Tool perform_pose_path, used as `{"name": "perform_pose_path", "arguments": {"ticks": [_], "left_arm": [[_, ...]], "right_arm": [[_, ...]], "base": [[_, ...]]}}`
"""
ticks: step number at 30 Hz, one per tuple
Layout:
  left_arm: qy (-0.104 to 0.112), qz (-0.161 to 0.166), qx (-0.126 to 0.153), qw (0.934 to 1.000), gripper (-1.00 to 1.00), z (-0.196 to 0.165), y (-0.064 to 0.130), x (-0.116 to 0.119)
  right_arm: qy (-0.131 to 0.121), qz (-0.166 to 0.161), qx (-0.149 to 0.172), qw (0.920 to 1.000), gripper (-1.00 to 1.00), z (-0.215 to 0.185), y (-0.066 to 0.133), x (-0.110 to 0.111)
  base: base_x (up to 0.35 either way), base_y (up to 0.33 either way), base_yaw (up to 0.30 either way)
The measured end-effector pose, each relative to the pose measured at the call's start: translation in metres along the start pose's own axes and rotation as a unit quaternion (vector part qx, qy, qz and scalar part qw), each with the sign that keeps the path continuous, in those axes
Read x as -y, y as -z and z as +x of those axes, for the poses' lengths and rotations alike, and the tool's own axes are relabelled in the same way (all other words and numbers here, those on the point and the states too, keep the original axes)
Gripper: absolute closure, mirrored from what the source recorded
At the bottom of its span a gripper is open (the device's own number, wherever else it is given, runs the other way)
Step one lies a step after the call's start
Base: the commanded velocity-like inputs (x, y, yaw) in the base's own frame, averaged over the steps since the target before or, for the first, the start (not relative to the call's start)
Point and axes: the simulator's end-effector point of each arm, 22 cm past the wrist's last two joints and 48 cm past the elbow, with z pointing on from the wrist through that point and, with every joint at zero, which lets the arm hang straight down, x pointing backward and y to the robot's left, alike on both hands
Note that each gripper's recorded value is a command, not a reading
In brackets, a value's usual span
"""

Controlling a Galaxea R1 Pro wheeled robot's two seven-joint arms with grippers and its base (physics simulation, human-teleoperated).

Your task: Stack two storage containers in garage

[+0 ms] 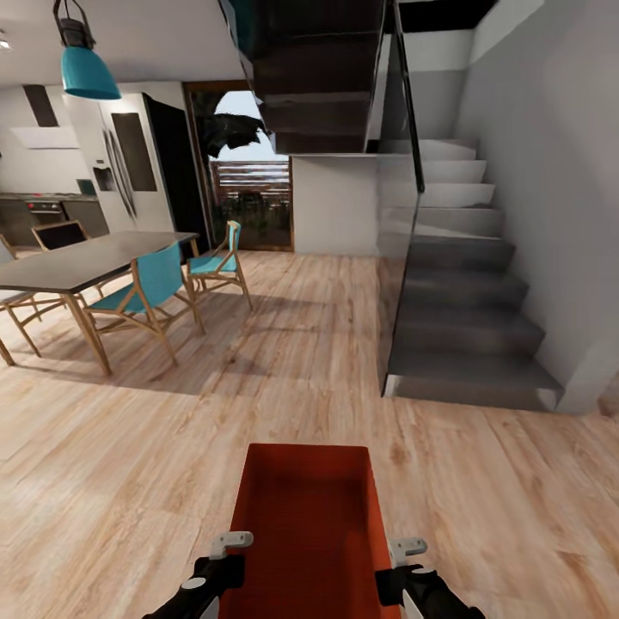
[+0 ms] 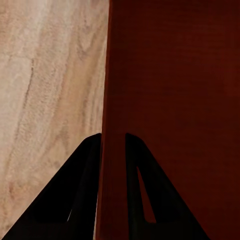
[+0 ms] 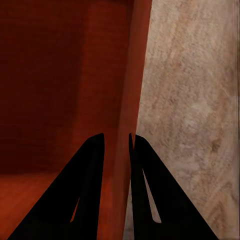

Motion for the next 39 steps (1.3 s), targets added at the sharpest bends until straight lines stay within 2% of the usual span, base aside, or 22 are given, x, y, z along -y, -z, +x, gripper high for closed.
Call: {"name": "perform_pose_path", "arguments": {"ticks": [39], "left_arm": [[0.000, 0.000, 0.007, 1.0000, 1.00, -0.0065, 0.0026, 0.0013]], "right_arm": [[0.001, 0.001, 0.007, 1.0000, 1.00, -0.0058, 0.0034, 0.0015]], "base": [[0.000, 0.000, -0.274]]}}
